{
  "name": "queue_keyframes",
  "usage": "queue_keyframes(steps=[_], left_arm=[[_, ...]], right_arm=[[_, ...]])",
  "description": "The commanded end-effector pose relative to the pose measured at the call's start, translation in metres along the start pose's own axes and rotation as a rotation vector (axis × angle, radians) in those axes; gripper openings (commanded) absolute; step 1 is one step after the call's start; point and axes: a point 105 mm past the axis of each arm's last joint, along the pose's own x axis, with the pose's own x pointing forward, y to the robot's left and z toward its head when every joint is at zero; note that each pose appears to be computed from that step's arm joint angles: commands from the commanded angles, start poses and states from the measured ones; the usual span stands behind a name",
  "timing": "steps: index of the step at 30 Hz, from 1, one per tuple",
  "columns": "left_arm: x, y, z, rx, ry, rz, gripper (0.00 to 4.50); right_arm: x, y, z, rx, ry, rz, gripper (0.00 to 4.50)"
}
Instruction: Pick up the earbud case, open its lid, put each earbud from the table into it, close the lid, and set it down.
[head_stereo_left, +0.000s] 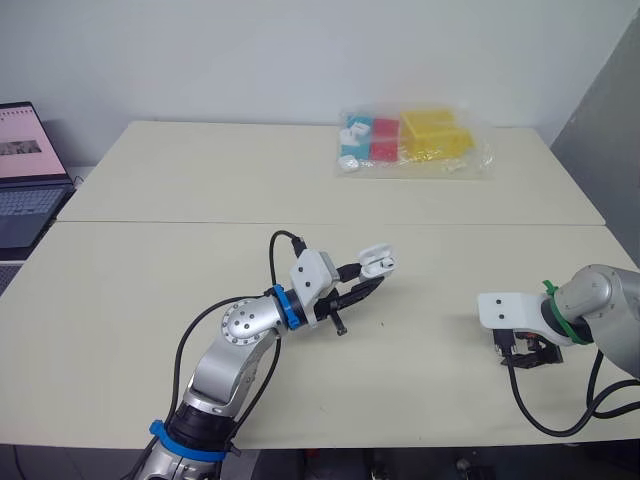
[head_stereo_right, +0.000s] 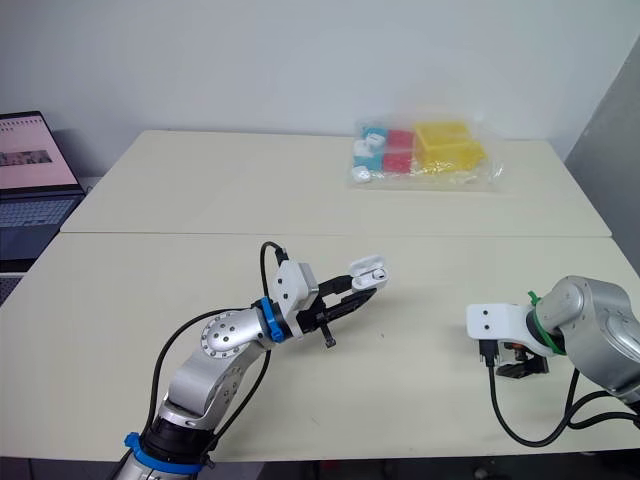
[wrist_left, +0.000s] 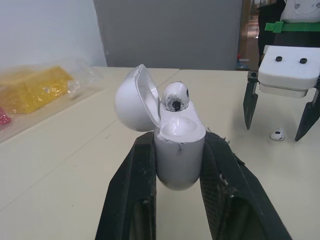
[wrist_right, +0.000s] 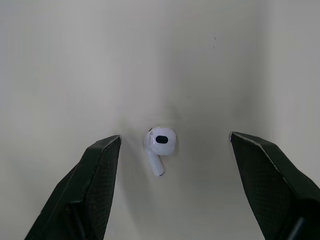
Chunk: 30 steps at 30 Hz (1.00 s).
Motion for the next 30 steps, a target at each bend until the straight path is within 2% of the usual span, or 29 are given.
queue_keyframes(steps=[1, 4, 7, 14, 15, 25, 30], left_arm=[[0.003, 0.000, 0.010, 0.031, -0.041, 0.000, 0.79], [0.003, 0.000, 0.010, 0.032, -0.041, 0.000, 0.79], [0.003, 0.000, 0.009, 0.032, -0.040, 0.001, 0.79], [0.003, 0.000, 0.009, 0.034, -0.037, -0.001, 0.79], [0.003, 0.000, 0.009, 0.034, -0.037, -0.001, 0.79], [0.002, -0.001, 0.008, 0.036, -0.033, -0.007, 0.79], [0.002, 0.002, 0.008, 0.027, -0.038, 0.002, 0.79]], right_arm=[[-0.002, -0.003, -0.002, -0.005, 0.014, -0.011, 3.61], [-0.002, -0.003, -0.001, -0.009, 0.012, -0.006, 3.61], [0.000, -0.002, 0.001, -0.009, 0.005, -0.002, 3.03], [0.000, -0.002, 0.004, -0.009, -0.004, 0.000, 0.61], [0.000, -0.002, 0.004, -0.011, -0.005, 0.000, 0.42], [-0.010, -0.003, 0.002, -0.033, -0.006, -0.003, 0.42], [-0.041, -0.009, 0.022, -0.029, -0.131, -0.050, 0.42]])
